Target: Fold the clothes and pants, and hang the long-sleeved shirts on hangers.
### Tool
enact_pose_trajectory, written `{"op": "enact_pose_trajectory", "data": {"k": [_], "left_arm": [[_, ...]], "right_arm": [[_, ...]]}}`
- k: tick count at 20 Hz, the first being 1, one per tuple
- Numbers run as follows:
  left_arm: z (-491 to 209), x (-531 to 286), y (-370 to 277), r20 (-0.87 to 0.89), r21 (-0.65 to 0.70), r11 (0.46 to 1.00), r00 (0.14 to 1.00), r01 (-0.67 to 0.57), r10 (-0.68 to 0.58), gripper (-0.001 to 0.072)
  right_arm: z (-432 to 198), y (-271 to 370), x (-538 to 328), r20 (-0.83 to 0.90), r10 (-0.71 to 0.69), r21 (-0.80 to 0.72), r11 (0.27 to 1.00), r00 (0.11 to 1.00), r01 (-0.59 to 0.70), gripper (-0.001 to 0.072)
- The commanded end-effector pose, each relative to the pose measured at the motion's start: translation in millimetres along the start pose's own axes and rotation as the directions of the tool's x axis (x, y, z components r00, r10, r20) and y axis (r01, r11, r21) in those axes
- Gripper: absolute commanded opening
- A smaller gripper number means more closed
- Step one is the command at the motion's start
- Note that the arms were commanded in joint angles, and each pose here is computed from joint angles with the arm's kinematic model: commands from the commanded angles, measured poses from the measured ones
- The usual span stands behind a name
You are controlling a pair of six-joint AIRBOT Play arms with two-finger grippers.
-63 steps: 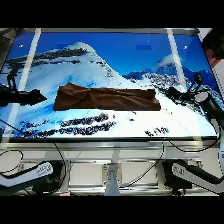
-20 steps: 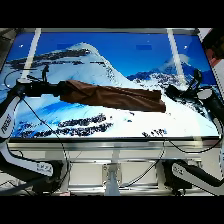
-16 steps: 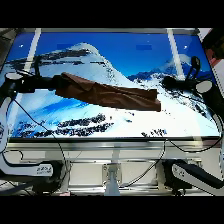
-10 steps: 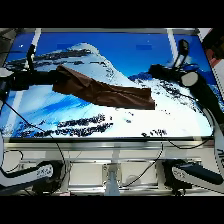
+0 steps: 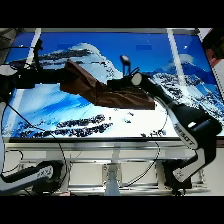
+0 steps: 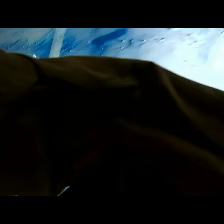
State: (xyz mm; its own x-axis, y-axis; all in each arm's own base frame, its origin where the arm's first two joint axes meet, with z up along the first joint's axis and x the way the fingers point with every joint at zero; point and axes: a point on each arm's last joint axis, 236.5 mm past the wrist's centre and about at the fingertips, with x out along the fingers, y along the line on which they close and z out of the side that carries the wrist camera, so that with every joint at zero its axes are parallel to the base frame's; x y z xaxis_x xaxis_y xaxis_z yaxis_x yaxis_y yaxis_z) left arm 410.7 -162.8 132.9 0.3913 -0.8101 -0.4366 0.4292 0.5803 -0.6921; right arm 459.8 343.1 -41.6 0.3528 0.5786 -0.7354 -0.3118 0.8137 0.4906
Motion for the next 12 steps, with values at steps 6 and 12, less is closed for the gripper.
{"op": "enact_pose_trajectory", "data": {"k": [6,12], "left_arm": [[11,9,-23,0.047,-0.013,0.998,0.997,0.066,-0.065,0.0016],[11,38,-41,0.062,0.024,0.998,0.996,0.058,-0.06,0.0016]], "right_arm": [[-32,48,58,-0.064,0.074,0.076,0.995,0.995,-0.069,0.0009],[-28,14,42,-0.114,0.018,0.06,0.998,0.993,-0.011,0.001]]}}
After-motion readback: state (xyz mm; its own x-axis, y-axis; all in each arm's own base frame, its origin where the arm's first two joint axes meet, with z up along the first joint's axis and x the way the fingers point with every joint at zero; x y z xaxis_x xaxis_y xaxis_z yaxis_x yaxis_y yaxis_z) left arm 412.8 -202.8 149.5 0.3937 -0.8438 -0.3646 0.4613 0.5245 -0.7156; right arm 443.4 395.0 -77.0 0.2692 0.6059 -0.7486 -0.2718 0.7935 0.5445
